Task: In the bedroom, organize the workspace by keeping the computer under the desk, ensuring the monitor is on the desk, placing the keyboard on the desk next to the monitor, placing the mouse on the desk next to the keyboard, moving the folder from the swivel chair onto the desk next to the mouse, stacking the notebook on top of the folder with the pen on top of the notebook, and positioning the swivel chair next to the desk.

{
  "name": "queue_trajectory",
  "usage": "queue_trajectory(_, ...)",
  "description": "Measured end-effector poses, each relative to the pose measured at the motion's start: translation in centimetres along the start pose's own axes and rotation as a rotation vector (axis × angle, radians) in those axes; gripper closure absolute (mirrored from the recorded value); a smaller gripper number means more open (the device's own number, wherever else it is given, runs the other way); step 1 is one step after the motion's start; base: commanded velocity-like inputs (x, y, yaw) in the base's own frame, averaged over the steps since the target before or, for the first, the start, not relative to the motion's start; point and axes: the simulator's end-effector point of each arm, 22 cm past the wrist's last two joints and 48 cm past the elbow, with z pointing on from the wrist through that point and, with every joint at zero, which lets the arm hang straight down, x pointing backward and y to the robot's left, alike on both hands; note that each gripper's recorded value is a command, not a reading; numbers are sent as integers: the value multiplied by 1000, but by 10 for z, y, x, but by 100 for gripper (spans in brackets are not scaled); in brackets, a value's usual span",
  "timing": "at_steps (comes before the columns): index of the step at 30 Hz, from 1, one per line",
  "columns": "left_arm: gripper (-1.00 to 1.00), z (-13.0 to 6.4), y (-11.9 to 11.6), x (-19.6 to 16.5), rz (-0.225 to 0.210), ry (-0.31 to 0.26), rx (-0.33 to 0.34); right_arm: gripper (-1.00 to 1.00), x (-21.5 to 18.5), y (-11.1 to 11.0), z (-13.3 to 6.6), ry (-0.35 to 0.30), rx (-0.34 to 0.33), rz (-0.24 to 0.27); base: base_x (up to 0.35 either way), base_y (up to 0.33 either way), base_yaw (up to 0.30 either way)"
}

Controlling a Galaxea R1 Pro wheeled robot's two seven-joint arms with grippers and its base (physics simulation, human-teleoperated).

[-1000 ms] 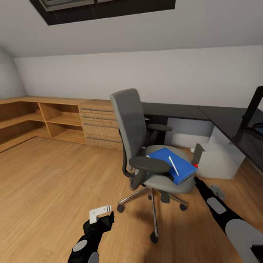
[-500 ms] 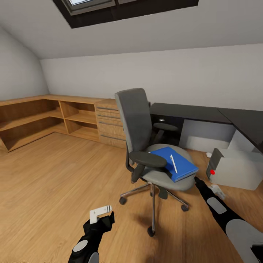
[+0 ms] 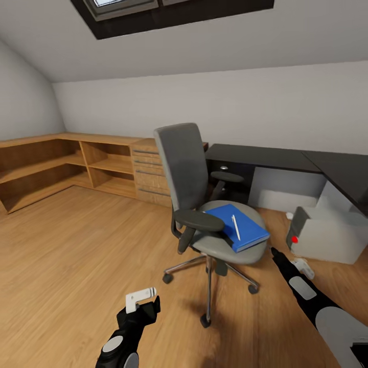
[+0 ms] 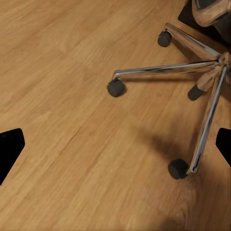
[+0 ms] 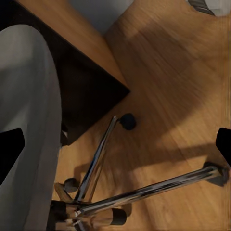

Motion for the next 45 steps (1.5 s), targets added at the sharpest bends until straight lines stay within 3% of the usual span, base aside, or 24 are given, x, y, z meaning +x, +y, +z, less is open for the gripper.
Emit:
queue_trajectory(15, -100, 0, 1, 0, -2, 0, -1, -100, 1, 1, 0, 0, -2, 0, 11, 0, -87)
queue_trajectory(36, -100, 0, 0, -1, -2, -2, 1, -100, 0, 2, 0, -1, -3, -2, 260, 0, -1)
queue_trajectory(45, -100, 0, 1, 0, -3, 0, -1, -100, 0, 2, 0, -2, -4, -1, 29, 0, 0)
